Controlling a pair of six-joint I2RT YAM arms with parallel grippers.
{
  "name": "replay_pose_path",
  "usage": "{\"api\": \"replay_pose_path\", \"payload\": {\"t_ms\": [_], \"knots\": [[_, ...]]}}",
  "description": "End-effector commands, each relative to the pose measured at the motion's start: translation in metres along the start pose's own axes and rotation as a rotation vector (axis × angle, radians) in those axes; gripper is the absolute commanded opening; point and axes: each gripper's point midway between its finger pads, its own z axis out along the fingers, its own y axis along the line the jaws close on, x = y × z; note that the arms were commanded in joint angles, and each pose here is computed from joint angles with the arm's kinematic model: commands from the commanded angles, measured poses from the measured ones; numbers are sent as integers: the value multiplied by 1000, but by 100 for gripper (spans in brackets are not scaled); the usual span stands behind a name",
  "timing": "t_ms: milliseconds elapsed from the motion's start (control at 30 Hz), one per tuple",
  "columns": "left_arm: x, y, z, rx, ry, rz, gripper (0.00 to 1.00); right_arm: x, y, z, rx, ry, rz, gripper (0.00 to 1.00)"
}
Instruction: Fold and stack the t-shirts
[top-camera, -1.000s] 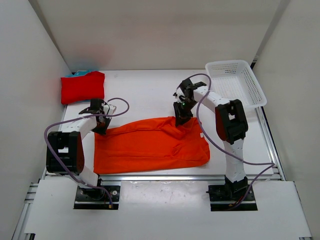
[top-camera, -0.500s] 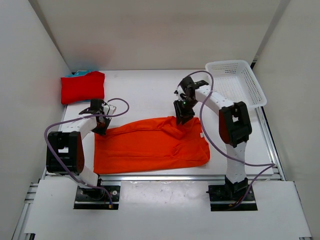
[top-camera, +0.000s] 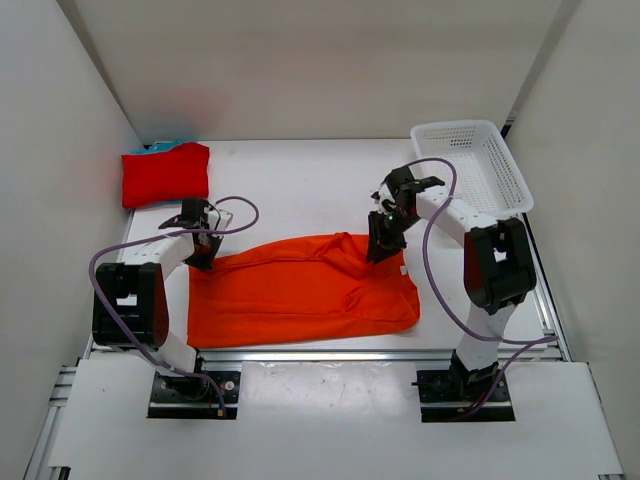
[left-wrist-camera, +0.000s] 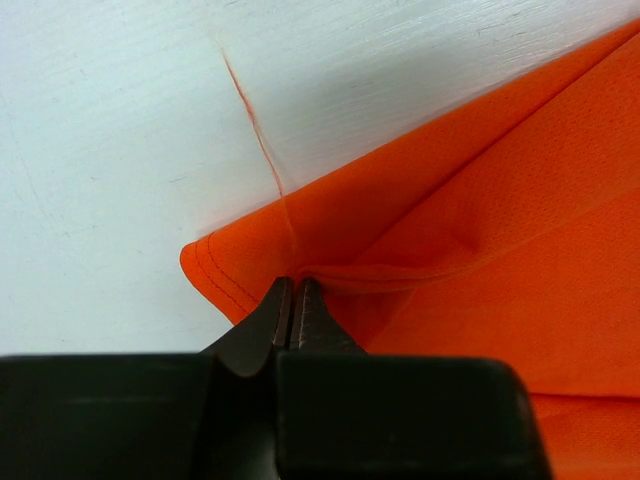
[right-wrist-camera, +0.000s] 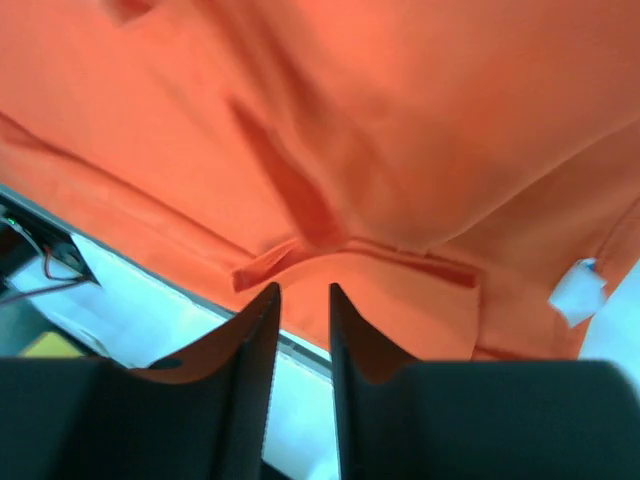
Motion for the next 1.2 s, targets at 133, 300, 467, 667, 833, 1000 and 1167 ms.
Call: {"api": "replay_pose_path", "payload": {"t_ms": [133,300,467,667,833,1000,1167], "knots": [[-6,1,-6,-27,-19,5,0,-16,4,17,-73,-14,1,34],[-1,0,-5,-28,-11,12,0,-24,-3,22,-75,-20,25,33],[-4,1,-7,-27,-15,9,0,-23,-12,27,-71,-7,56,32],[-5,3,-7,-33,-12,10,0,-24,-17,25,-35,-15,54,34],[-4,1,-6,-29,-8,8,0,-19,-14,30,-40,7,45,36],[-4,3,-5,-32,-8,11,0,-19,-20,38,-5,32,31,37],[0,4,-6,-39,-5,11,0,-19,-26,39,18,36,53,41]]}}
